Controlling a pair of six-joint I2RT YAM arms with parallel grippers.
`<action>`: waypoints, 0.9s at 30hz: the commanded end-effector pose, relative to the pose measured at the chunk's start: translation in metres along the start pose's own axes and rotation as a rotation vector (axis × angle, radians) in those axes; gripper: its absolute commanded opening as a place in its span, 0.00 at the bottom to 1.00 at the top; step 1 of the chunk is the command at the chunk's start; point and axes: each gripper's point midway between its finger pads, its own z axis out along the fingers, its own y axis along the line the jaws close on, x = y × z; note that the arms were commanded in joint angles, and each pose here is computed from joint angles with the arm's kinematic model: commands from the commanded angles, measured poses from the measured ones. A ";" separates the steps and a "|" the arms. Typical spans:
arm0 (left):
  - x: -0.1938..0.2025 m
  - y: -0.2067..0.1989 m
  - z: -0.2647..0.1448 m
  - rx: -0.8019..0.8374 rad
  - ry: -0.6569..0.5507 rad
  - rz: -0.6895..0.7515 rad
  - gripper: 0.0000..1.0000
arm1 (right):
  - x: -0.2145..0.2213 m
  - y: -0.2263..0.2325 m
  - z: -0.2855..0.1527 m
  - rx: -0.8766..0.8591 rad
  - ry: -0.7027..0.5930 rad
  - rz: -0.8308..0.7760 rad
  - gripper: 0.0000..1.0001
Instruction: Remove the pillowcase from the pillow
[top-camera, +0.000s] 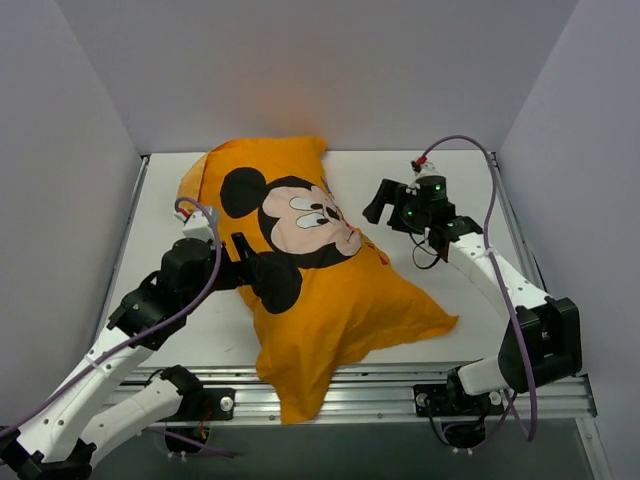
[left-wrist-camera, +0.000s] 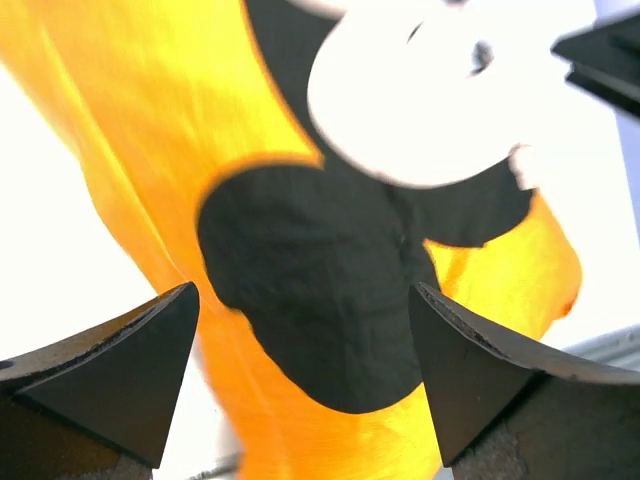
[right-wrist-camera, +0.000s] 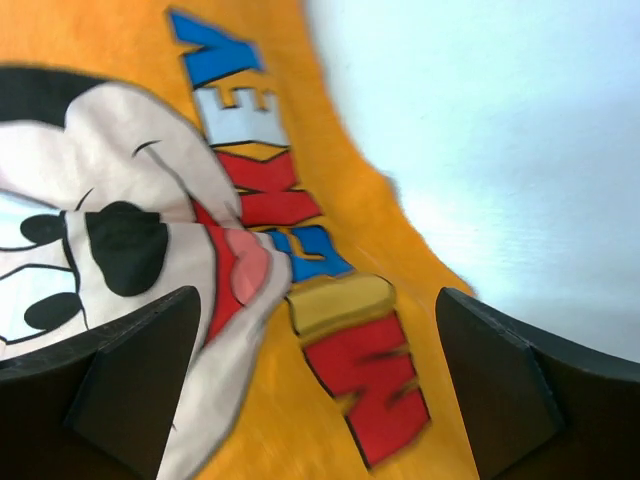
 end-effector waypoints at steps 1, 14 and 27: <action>-0.042 0.000 -0.010 -0.071 -0.086 0.080 0.94 | -0.023 -0.009 -0.018 -0.073 -0.023 0.016 1.00; 0.005 0.047 0.093 -0.210 0.026 -0.022 0.94 | 0.033 0.036 0.052 -0.379 0.237 -0.018 0.99; 0.075 0.096 0.086 -0.273 0.107 -0.124 0.94 | 0.055 0.062 -0.009 -0.327 0.164 -0.078 1.00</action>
